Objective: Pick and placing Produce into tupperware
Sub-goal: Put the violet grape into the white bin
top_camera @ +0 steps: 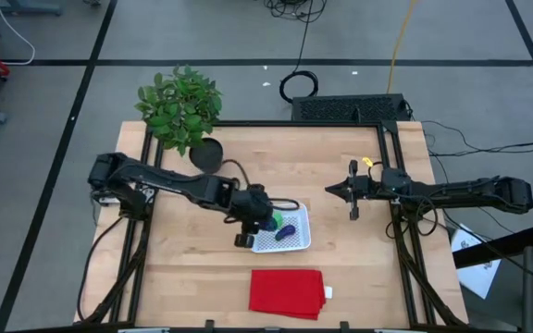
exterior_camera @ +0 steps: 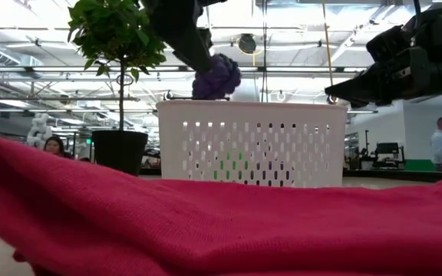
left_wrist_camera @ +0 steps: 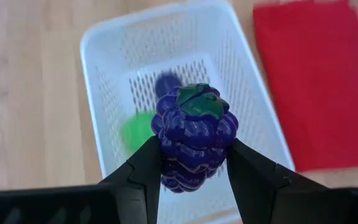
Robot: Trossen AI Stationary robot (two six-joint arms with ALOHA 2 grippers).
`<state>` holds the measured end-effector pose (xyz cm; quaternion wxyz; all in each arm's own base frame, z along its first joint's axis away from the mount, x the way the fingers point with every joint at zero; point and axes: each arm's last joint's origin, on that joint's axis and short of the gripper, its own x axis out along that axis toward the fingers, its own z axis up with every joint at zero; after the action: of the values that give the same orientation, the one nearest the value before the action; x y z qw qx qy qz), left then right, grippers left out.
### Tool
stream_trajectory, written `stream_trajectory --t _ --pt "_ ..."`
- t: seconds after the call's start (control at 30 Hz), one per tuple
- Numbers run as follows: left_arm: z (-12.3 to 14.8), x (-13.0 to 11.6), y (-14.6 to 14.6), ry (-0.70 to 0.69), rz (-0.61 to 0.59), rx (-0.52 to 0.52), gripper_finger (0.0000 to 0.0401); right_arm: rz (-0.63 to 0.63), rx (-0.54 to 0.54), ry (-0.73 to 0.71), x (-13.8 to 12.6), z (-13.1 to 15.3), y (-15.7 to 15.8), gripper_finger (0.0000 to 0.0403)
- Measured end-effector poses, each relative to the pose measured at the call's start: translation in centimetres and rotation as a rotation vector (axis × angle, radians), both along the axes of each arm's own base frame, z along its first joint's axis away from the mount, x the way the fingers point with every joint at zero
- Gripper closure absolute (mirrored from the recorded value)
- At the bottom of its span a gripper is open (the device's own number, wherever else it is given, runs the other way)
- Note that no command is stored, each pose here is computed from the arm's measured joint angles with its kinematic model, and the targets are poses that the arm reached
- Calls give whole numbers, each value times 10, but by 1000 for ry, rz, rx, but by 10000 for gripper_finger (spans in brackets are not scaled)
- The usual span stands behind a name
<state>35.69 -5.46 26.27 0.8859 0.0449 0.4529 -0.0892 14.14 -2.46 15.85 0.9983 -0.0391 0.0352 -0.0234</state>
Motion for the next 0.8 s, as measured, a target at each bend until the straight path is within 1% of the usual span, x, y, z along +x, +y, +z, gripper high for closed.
stream_trajectory --t 0.17,0.3,0.5,0.8 --pt "-1 17 -7 127 -39 45 258 0 2 9 0 -1 0 403" --pt "1 30 -9 176 -57 62 258 0 3 12 0 -1 0 403" --pt "1 44 -12 181 -73 64 258 0 3 14 0 -1 0 403" --pt "-23 52 -20 236 -75 62 258 0 8 18 0 -2 0 403"
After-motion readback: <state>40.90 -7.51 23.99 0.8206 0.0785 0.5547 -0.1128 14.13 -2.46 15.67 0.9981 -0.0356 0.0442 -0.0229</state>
